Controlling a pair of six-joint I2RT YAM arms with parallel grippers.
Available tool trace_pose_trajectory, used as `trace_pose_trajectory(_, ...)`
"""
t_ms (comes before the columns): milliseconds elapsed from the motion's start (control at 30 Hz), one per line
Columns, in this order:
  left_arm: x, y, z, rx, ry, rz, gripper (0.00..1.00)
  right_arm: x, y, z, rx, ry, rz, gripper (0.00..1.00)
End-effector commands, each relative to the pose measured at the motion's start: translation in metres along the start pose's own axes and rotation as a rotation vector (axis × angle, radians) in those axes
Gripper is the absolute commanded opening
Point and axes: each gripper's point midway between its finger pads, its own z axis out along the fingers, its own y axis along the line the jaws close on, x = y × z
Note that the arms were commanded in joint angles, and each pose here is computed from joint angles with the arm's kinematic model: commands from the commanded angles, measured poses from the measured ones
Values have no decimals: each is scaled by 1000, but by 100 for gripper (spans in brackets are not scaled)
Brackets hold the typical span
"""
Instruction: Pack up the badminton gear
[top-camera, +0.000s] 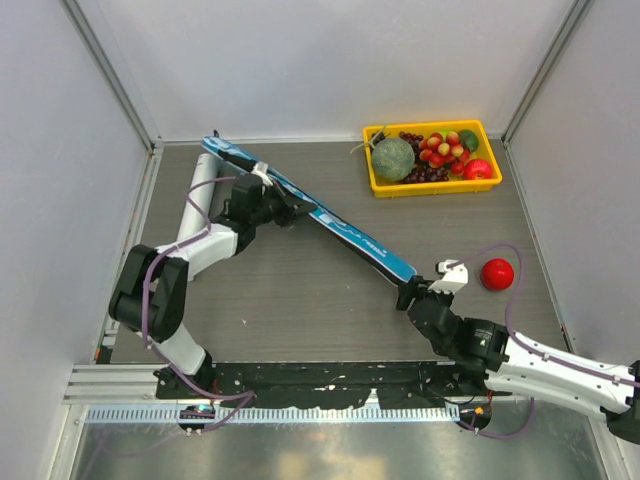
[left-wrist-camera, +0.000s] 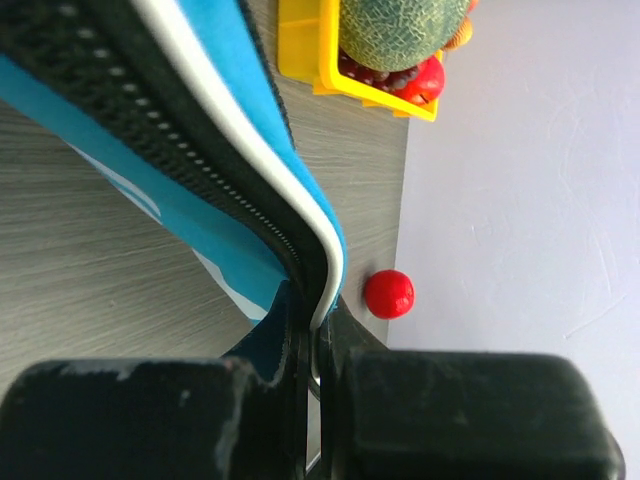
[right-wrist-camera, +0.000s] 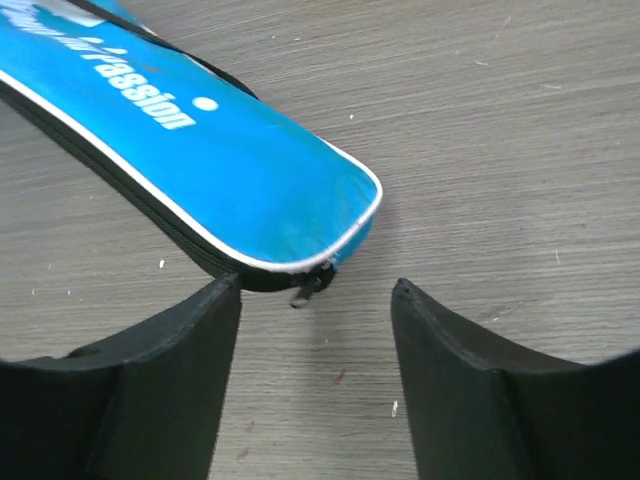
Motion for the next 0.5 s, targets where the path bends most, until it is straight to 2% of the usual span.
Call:
trace_pose_trajectory(0,12,-49,3,272,78,129,0,-34,22,-10,-76,-30,-2,71)
trace_pose_trajectory(33,14,-47,5,274,97,135,0,-36,25,-12,-93,-27,-13,86)
trace_pose_trajectory(67,16,-42,8,271,109,145,0,-45,30,-15,-115,-41,-14,95)
trace_pose_trajectory(100,19,-39,9,264,124,153,4,-51,35,-18,-138,-43,-14,95)
trace_pose_trajectory(200,23,-24,8,204,156,178,46,-64,46,-24,-191,-53,-46,96)
trace_pose_trajectory(233,25,-18,4,166,171,186,67,-70,48,-27,-199,-59,-43,95)
trace_pose_trajectory(267,25,-17,1,140,179,207,83,-72,48,-29,-202,-51,-51,96)
trace_pose_trajectory(300,26,-15,-5,106,188,237,93,-79,51,-32,-213,-55,-40,95)
trace_pose_trajectory(333,25,-16,-13,71,192,266,99,-79,52,-35,-227,-44,-54,96)
trace_pose_trajectory(467,12,-24,-50,-45,154,426,100,-101,56,-47,-251,-51,-23,95)
